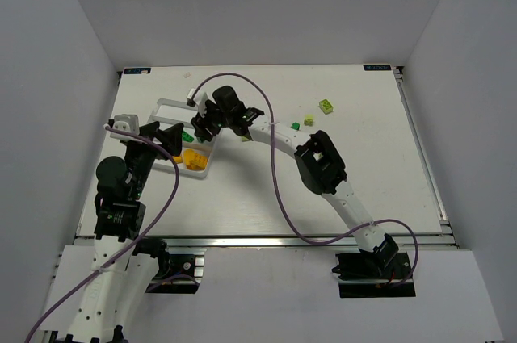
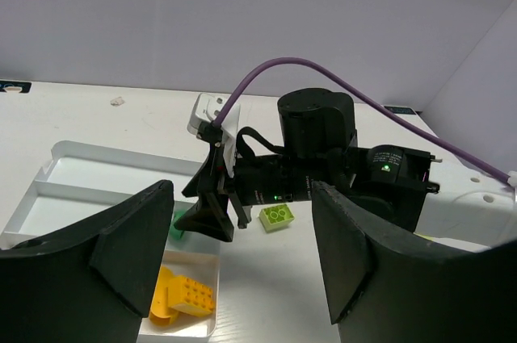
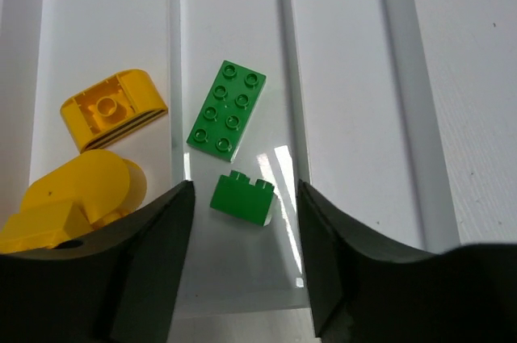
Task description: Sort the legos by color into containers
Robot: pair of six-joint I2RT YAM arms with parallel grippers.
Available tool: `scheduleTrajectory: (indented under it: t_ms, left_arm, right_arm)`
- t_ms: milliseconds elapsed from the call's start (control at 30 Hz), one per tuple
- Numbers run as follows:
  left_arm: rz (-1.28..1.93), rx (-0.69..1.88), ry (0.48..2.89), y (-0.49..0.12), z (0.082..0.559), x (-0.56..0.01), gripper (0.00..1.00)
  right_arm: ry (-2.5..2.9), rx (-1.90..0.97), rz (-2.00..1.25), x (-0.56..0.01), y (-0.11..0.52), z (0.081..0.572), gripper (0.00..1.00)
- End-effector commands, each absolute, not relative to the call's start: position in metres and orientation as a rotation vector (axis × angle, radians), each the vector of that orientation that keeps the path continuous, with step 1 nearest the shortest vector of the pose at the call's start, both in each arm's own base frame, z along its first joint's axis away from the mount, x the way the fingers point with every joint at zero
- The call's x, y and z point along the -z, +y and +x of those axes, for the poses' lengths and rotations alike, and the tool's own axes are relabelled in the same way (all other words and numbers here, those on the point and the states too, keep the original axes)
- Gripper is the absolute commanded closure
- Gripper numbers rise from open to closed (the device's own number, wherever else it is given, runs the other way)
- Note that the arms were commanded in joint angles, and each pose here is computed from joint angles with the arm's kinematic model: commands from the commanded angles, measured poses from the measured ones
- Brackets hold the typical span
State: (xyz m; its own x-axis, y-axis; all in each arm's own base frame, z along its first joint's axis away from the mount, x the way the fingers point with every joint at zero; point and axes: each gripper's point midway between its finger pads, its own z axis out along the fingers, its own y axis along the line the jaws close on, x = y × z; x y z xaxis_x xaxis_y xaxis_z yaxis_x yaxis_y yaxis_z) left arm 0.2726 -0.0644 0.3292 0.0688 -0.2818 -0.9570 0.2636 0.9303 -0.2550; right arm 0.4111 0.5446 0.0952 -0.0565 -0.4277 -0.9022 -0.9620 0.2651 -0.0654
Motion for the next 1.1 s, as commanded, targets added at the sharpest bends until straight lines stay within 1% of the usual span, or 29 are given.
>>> scheduleTrajectory:
  t_ms: [0, 67, 200, 233, 267, 300, 333, 367, 400, 433, 467, 500, 533, 567, 600, 633, 667, 700, 733, 767, 800, 833, 867, 900, 933, 967, 1000, 1033, 1067]
  left_arm:
    - [0.01, 0.427, 1.448, -0.068, 0.274, -0.327, 0.21]
    - [0.024, 0.437, 1.456, -0.071, 0.274, -0.324, 0.21]
    - [0.101, 0.497, 1.44, -0.086, 0.274, -0.327, 0.22]
    - [0.13, 0.517, 1.43, -0.091, 0.273, -0.328, 0.23]
    - [0.157, 0.542, 1.431, -0.097, 0.273, -0.327, 0.3]
    - [0.184, 0.568, 1.423, -0.102, 0.273, -0.328, 0.36]
    - [0.244, 0.632, 1.436, -0.115, 0.271, -0.323, 0.45]
    - [0.279, 0.667, 1.438, -0.122, 0.27, -0.321, 0.65]
    - [0.299, 0.698, 1.444, -0.127, 0.27, -0.319, 0.72]
    - [0.337, 0.764, 1.45, -0.138, 0.27, -0.316, 0.76]
    - [0.344, 0.789, 1.462, -0.141, 0.272, -0.312, 0.78]
    - [0.352, 0.828, 1.482, -0.148, 0.273, -0.307, 0.78]
    - [0.374, 0.91, 1.491, -0.158, 0.271, -0.307, 0.77]
    - [0.36, 0.959, 1.565, -0.165, 0.282, -0.288, 0.74]
    - [0.347, 0.992, 1.603, -0.168, 0.288, -0.281, 0.69]
    - [0.356, 1.045, 1.628, -0.179, 0.289, -0.281, 0.55]
    - [0.335, 1.059, 1.692, -0.185, 0.301, -0.266, 0.49]
    - [0.329, 1.067, 1.723, -0.191, 0.305, -0.261, 0.44]
    - [0.359, 1.087, 1.743, -0.206, 0.304, -0.262, 0.37]
    - [0.337, 1.05, 1.775, -0.211, 0.313, -0.256, 0.35]
    - [0.327, 1.042, 1.867, -0.22, 0.318, -0.233, 0.33]
    - [0.362, 1.022, 1.867, -0.23, 0.324, -0.238, 0.32]
    - [0.405, 1.024, 1.901, -0.252, 0.32, -0.231, 0.31]
    - [0.382, 0.962, 2.015, -0.259, 0.33, -0.198, 0.31]
    - [0.41, 0.932, 1.99, -0.271, 0.341, -0.208, 0.31]
    - [0.443, 0.916, 2.038, -0.285, 0.338, -0.195, 0.3]
    - [0.438, 0.854, 2.057, -0.289, 0.346, -0.187, 0.3]
    - [0.453, 0.811, 2.094, -0.297, 0.355, -0.167, 0.3]
    - [0.461, 0.786, 2.068, -0.307, 0.365, -0.175, 0.3]
  right_arm:
    - [1.573, -0.767, -1.266, -0.124, 0.55, 0.415, 0.37]
    - [1.57, -0.765, -1.257, -0.132, 0.548, 0.415, 0.35]
    - [1.582, -0.753, -1.223, -0.159, 0.533, 0.418, 0.35]
    - [1.565, -0.754, -1.192, -0.189, 0.526, 0.417, 0.37]
    - [1.628, -0.741, -1.162, -0.182, 0.506, 0.423, 0.38]
    - [1.665, -0.759, -1.115, -0.193, 0.494, 0.422, 0.4]
    - [1.693, -0.761, -1.085, -0.207, 0.473, 0.411, 0.45]
    - [1.739, -0.739, -1.019, -0.212, 0.445, 0.422, 0.49]
    - [1.768, -0.743, -0.982, -0.218, 0.428, 0.418, 0.53]
    - [1.745, -0.75, -0.913, -0.257, 0.399, 0.411, 0.66]
    - [1.845, -0.747, -0.906, -0.227, 0.377, 0.398, 0.73]
    - [1.856, -0.76, -0.904, -0.231, 0.362, 0.387, 0.78]
    - [1.829, -0.758, -0.862, -0.257, 0.33, 0.383, 0.84]
    - [1.849, -0.766, -0.866, -0.256, 0.317, 0.372, 0.84]
    - [1.939, -0.767, -0.868, -0.232, 0.299, 0.355, 0.84]
    - [1.923, -0.741, -0.812, -0.248, 0.27, 0.352, 0.78]
    - [1.926, -0.755, -0.824, -0.246, 0.261, 0.342, 0.71]
    - [1.991, -0.744, -0.797, -0.225, 0.241, 0.331, 0.64]
    - [1.954, -0.722, -0.76, -0.241, 0.224, 0.323, 0.36]
    - [1.963, -0.721, -0.73, -0.237, 0.211, 0.319, 0.18]
    - [1.958, -0.724, -0.718, -0.237, 0.203, 0.311, 0.11]
    - [1.956, -0.728, -0.703, -0.23, 0.194, 0.295, 0.11]
    - [1.958, -0.741, -0.662, -0.229, 0.181, 0.294, 0.11]
    - [1.958, -0.769, -0.638, -0.229, 0.177, 0.288, 0.11]
    - [1.913, -0.824, -0.66, -0.23, 0.177, 0.274, 0.12]
    - [1.908, -0.81, -0.575, -0.232, 0.158, 0.281, 0.18]
    - [1.895, -0.813, -0.56, -0.234, 0.154, 0.278, 0.36]
    - [1.891, -0.812, -0.535, -0.236, 0.145, 0.276, 0.46]
    - [1.888, -0.822, -0.535, -0.236, 0.143, 0.275, 0.58]
